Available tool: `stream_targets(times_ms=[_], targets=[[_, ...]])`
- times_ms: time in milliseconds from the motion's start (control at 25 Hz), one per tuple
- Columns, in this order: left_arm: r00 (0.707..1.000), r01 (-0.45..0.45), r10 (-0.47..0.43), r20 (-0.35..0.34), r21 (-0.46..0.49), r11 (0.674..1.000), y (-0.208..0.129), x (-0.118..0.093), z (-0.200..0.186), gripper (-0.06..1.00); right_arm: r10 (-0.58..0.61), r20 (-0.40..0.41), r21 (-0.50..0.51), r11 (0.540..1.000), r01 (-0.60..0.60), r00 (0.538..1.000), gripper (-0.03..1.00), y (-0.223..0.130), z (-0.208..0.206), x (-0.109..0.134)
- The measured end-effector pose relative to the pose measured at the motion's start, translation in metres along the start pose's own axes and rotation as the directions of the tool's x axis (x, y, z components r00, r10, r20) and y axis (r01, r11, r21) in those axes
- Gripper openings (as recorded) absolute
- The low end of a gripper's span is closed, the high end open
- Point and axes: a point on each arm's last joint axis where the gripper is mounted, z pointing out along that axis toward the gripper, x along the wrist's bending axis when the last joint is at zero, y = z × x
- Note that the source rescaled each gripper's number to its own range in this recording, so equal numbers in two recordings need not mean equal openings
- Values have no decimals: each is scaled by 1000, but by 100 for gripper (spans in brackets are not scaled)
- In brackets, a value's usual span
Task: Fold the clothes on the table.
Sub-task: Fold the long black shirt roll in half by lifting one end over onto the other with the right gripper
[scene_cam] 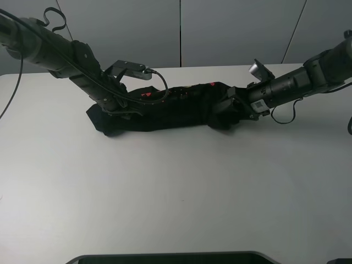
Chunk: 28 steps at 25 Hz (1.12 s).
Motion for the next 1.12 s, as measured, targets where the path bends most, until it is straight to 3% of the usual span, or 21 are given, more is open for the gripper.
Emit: stream_targets(times_ms=[40,120,160,440,680,800,1120], targets=[[1000,0,0,0,0,1000,0,0,0,65,-6,16,-4,1000,6,1000,50,0,1,-2],[1000,0,0,2,6,1000,0,0,0,65,-41,38,-3,999,41,998,19,0,2,-5],[1000,-2,2,3,8,1000,-1,0,0,65,-64,39,-3,998,64,997,14,-1,3,-6],[1000,-24,24,4,26,999,-2,0,1,65,-123,80,6,992,123,989,14,0,1,-6],[999,-52,52,2,39,998,-2,0,0,65,-192,308,38,981,189,932,14,9,-25,-6],[998,-64,64,2,43,997,-1,-1,0,65,-214,369,61,977,207,904,14,12,-39,2],[993,-120,118,30,76,990,-4,-3,0,65,-250,404,32,965,259,880,14,20,-65,23]])
